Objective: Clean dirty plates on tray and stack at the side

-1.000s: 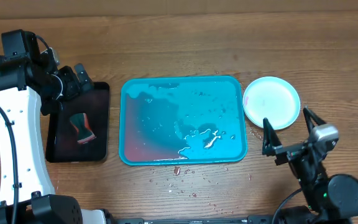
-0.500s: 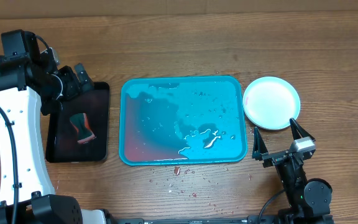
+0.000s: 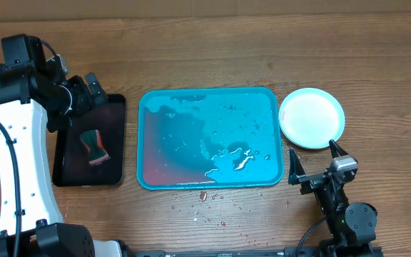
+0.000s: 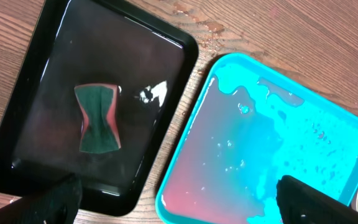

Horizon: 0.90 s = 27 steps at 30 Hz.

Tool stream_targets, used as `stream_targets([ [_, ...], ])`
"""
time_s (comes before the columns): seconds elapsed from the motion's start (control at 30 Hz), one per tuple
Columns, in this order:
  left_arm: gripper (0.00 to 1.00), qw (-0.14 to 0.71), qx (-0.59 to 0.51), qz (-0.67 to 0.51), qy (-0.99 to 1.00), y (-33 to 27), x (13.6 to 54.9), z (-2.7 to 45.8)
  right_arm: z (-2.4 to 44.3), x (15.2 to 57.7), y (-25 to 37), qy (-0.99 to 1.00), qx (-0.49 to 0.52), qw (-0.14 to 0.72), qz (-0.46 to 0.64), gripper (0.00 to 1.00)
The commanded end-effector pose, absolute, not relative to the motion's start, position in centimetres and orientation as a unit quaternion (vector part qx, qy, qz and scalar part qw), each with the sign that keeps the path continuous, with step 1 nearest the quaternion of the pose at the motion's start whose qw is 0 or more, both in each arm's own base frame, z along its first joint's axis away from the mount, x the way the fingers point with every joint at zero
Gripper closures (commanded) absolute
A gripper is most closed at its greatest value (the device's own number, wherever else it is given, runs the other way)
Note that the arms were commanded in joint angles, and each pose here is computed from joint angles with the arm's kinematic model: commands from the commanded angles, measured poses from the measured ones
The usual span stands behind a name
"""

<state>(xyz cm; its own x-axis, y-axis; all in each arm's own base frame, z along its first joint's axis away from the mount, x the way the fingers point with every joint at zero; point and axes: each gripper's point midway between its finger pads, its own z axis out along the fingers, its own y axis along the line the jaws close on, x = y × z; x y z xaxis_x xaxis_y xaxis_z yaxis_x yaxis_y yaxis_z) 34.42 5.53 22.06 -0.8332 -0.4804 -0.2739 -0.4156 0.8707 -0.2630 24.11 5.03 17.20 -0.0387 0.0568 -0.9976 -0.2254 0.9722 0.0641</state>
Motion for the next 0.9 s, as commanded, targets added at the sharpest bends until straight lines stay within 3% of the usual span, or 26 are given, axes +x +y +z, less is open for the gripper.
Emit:
stream_targets([
  [0.0, 0.00, 0.176, -0.236, -0.102, 0.950, 5.1, 34.6, 22.7, 17.0, 24.2, 4.8, 0.713, -0.051, 0.693, 0.099, 0.00],
  [0.63, 0.00, 0.181, -0.220, -0.103, 0.953, 4.1, 34.6, 23.1, 17.0, 24.2, 4.8, 0.713, -0.051, 0.693, 0.099, 0.00],
  [0.77, 0.00, 0.217, -0.168, -0.098, 0.957, 1.2, 33.7, 25.7, 17.0, 24.2, 4.8, 0.713, -0.051, 0.693, 0.099, 0.00],
  [0.87, 0.00, 0.282, -0.138, -0.014, 0.949, 1.8, 32.1, 28.8, 17.0, 24.2, 4.8, 0.713, -0.051, 0.693, 0.099, 0.00],
])
